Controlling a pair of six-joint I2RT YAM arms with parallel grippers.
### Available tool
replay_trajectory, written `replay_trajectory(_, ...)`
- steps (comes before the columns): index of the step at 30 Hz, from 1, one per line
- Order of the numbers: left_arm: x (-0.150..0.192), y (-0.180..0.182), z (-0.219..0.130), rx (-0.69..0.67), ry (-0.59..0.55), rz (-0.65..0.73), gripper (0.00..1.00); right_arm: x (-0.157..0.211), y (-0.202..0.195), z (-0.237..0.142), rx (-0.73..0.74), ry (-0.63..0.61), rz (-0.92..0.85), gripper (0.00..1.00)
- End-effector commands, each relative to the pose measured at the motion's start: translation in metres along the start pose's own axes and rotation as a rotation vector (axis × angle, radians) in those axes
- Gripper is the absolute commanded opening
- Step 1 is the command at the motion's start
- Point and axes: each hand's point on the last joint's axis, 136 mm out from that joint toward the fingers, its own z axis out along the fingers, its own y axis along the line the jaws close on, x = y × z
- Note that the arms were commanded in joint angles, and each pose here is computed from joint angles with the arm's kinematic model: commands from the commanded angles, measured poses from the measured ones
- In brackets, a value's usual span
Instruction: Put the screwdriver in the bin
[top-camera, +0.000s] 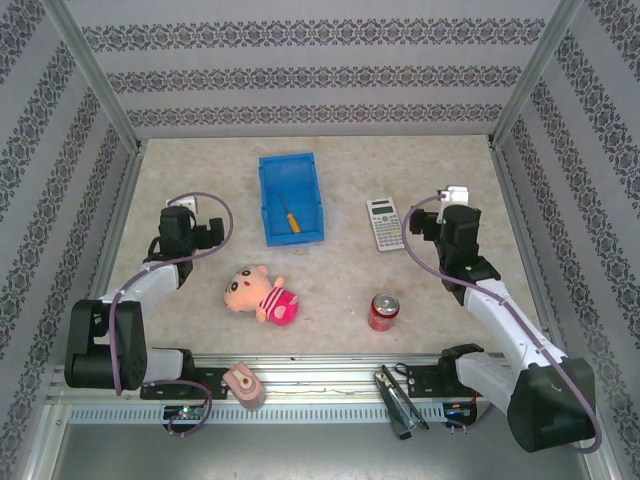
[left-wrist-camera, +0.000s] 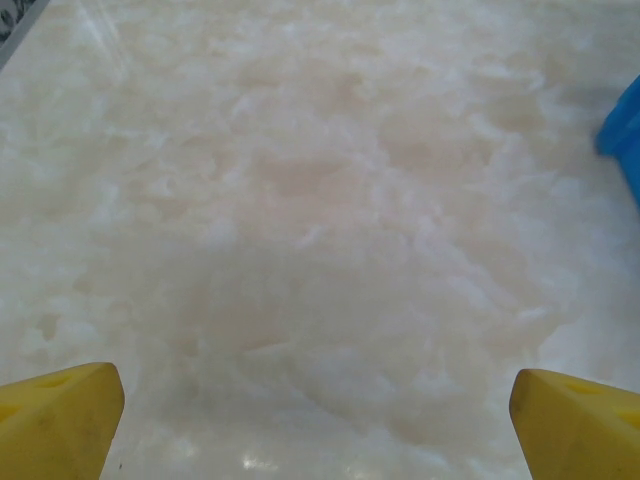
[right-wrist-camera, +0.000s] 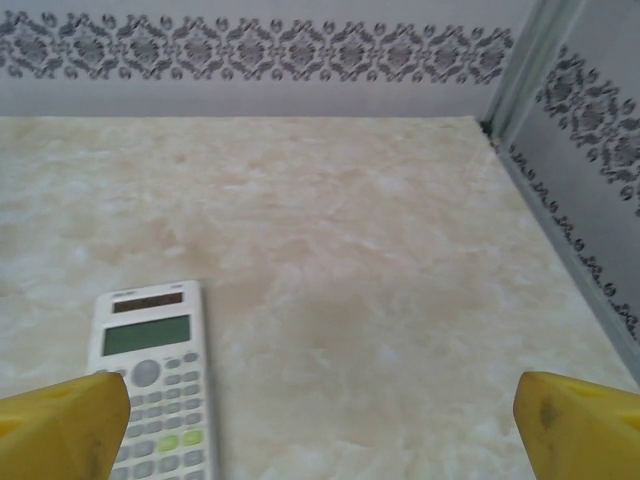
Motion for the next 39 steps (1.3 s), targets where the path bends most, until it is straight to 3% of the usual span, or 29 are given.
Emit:
replay_trajectory(1,-0.026,0.009,-0.003,-0.033,-0.159,-0.013,0.99,0.001,-0.005,0.000,-0.011,-0.093,0.021,0.98)
replay_trajectory(6,-0.015,0.010,-0.001,-0.031,-0.188,-0.015,0.99,0.035,-0.016,0.008,0.012,-0.112,0.051,0.98)
replay_trajectory(15,-0.019,0.001,0.007,0.028,-0.258,-0.016,0.99,0.048,-0.031,0.039,0.020,-0.141,0.118,0.98)
replay_trajectory(23,-0.016,0.000,0.025,0.019,-0.221,0.007,0.99,0.063,-0.012,0.067,-0.099,-0.112,0.097,0.98)
replay_trajectory(25,-0.017,-0.001,0.023,0.023,-0.239,0.012,0.99,0.062,-0.011,0.070,-0.103,-0.153,0.109,0.98)
replay_trajectory(27,-0.014,-0.003,0.020,0.030,-0.268,0.020,0.99,0.065,-0.008,0.071,-0.120,-0.096,0.092,0.98)
replay_trajectory(29,0.002,0.000,0.019,0.021,-0.296,0.007,0.99,0.062,-0.006,0.074,-0.134,-0.119,0.091,0.98)
replay_trajectory(30,-0.005,-0.001,0.014,0.030,-0.377,0.010,0.99,0.062,-0.005,0.074,-0.139,-0.120,0.092,0.98)
replay_trajectory(39,-0.005,-0.014,0.025,0.088,-0.292,0.050,0.99,0.065,-0.002,0.075,-0.138,-0.099,0.072,0.98)
